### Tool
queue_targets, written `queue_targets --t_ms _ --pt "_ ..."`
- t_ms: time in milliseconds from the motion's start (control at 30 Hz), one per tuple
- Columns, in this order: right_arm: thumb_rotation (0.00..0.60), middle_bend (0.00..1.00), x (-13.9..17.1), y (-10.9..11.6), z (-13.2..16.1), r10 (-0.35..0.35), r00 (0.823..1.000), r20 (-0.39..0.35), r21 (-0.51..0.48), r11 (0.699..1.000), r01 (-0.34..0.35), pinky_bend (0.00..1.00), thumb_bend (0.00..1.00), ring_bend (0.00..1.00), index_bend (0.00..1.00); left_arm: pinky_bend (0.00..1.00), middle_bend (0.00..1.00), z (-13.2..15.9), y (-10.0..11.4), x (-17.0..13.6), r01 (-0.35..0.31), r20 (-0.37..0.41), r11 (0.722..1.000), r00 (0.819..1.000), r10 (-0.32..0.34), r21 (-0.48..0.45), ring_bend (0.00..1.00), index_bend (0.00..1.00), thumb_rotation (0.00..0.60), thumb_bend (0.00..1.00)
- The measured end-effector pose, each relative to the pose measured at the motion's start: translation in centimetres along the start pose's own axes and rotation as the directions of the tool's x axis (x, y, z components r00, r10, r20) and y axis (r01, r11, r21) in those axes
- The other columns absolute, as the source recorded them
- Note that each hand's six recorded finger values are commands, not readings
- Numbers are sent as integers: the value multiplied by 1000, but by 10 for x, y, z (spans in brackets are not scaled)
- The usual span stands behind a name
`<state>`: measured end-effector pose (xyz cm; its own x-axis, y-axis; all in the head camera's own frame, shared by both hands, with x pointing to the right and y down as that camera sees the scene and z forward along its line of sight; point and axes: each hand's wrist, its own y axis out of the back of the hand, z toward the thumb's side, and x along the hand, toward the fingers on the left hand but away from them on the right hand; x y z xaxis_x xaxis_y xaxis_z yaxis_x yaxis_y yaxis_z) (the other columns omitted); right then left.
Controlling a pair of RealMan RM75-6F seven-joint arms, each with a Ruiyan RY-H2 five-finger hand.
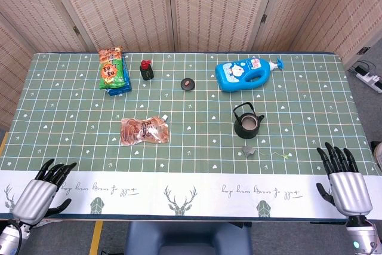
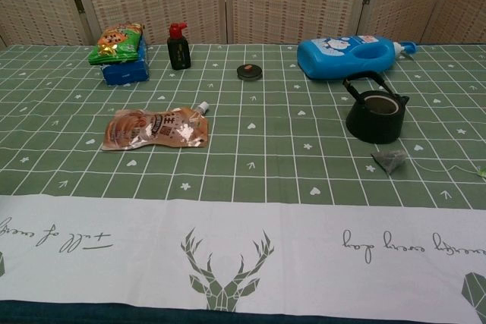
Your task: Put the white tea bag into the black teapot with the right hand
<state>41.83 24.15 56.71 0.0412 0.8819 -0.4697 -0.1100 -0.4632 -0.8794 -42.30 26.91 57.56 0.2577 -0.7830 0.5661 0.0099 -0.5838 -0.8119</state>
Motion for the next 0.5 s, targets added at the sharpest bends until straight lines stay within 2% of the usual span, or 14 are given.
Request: queue_targets --t_ms 300,500 --pt "600 0 -2 0 5 2 999 -45 4 1000 -2 0 324 0 14 22 139 4 -2 2 7 12 1000 1000 -7 0 105 0 600 250" --pt "600 0 -13 -2 12 9 992 -124 4 1000 -9 0 323 0 186 17 139 -1 -1 1 4 -3 1000 1000 -4 -5 108 0 600 259"
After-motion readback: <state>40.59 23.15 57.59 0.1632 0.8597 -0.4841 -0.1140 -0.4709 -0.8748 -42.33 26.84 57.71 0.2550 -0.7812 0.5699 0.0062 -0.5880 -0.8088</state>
